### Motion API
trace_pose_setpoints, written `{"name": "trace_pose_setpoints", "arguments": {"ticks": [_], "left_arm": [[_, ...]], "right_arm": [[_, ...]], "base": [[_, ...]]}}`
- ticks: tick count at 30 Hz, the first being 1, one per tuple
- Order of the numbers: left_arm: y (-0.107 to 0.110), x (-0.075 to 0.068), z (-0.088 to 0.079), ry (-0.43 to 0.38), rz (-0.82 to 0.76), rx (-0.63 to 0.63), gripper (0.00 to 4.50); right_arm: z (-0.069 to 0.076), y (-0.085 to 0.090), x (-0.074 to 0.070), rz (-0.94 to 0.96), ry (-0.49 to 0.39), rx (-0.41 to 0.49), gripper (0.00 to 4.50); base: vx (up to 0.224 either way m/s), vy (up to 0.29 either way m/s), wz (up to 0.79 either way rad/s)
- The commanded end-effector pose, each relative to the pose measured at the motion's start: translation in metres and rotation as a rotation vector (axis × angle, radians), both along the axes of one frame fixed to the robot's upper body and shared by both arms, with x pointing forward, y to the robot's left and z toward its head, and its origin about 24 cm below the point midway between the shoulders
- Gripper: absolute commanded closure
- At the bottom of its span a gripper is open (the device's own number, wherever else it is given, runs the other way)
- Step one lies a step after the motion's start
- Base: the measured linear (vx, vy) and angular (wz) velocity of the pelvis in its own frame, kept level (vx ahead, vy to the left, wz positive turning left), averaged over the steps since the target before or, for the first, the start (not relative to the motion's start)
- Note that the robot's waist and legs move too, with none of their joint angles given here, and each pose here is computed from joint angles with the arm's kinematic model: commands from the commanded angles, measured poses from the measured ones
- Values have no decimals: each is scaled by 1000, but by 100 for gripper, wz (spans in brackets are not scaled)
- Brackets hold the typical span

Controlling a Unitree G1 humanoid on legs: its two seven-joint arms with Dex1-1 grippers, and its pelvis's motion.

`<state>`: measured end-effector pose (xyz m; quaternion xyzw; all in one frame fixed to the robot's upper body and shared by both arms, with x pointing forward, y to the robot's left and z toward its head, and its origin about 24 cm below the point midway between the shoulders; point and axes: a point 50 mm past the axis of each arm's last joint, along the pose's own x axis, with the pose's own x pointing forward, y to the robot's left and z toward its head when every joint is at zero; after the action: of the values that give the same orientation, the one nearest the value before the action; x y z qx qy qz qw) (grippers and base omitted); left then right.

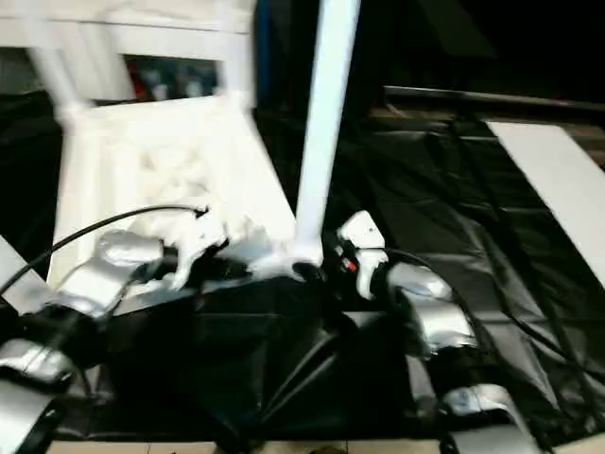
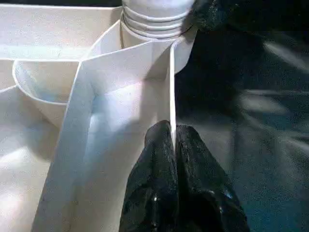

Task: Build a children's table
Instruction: Rotate leg to tighten

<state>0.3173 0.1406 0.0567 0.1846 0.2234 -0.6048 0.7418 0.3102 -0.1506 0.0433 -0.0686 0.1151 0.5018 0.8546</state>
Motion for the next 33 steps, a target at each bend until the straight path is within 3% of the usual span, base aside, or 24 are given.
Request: {"name": "trace_pose_setpoints", "arguments": {"ticks": [1,8,19,25,30,33], "left_arm": [[-6,-13,-9,80,-102,-5,450],[-2,-16,-8,81,-112,-2,450],[-2,-18,-8,88,-115,-4,450],[0,-20,-9,102,-121,5,450],[-1,-18,-13,95,-66,20,450],[-6,-4,-18,40,83,35,450]], "right_arm": [[2,-2,-6,67,7,-5,61],[-3,0,-14,143,32,-24,61],[-2,0,-15,155,37,-10,169],[-3,0,-16,155,40,-7,182],[-12,0,-10,33,51,3,186],[-26,4,1,-207,56,-16,186]], "base": [[0,0,0],[0,0,0],[0,0,0],[0,0,0],[0,0,0],[0,0,0]]}}
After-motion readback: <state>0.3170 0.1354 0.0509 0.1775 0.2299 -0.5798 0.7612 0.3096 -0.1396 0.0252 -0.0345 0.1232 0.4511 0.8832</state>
